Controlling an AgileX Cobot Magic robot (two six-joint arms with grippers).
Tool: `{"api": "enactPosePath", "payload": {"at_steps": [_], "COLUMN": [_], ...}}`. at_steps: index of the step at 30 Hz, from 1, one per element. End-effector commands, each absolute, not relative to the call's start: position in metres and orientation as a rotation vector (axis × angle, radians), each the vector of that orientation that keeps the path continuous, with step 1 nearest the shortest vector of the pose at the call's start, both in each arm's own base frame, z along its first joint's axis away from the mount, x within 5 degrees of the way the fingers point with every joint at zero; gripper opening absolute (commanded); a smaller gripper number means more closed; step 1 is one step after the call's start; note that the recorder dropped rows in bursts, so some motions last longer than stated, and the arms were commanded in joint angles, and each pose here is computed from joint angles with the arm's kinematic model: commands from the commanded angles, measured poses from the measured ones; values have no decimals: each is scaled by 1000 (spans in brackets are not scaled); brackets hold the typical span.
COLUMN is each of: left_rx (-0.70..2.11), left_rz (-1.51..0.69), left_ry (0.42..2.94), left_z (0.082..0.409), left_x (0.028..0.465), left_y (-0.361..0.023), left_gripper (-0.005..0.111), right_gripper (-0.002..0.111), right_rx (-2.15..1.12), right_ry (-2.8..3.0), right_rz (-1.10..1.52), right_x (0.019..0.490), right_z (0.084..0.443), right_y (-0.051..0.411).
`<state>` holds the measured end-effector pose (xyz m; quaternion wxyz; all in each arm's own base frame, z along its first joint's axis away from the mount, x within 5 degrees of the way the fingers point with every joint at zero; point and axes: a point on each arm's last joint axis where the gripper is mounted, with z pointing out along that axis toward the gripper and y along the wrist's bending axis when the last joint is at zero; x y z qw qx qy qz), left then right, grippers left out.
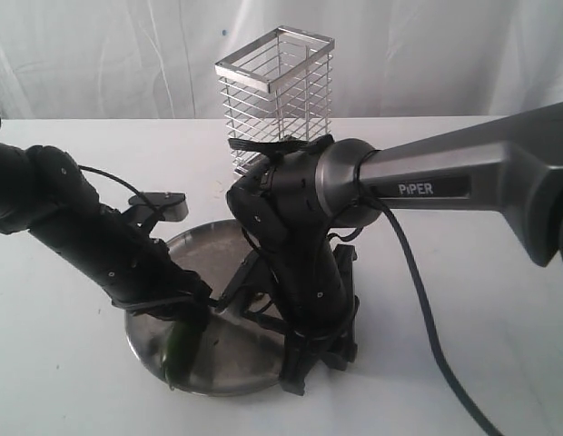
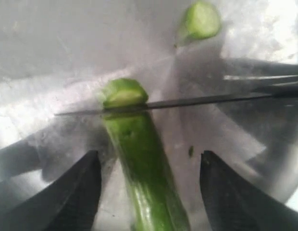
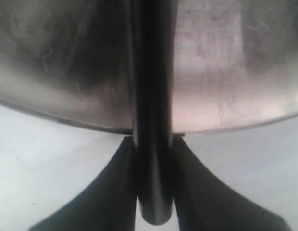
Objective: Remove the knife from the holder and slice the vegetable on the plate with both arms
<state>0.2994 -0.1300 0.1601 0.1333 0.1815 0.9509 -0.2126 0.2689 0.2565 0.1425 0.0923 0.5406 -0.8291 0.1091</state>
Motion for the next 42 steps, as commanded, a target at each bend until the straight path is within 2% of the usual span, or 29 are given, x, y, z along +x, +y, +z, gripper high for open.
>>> {"api": "enactPosePath", "payload": {"at_steps": [1,6,16,27,42], "left_rx": [549,602,571,508,498], "left_rz": [-630,-589,-536,-499,-507], "left_ry": [2686,2643,2593,2636,2686], "left_z": [186,199,201,171,154], "left_x": [293,289,295,308,310], "left_y": [-128,-126,-124,-124,-125], "left_gripper": [63,63,63,63,63], "right_gripper": [0,0,0,0,0], "right_rx": [1622,1628,1614,1650,1654], "right_ry": [-2473,-2484,-2475,-2446,-2444], "right_rz": [334,331,280,253,261], "right_x": [271,272,270,260,261], "right_z": [148,150,146,145,145], "right_y": [259,260,263,272,272]}}
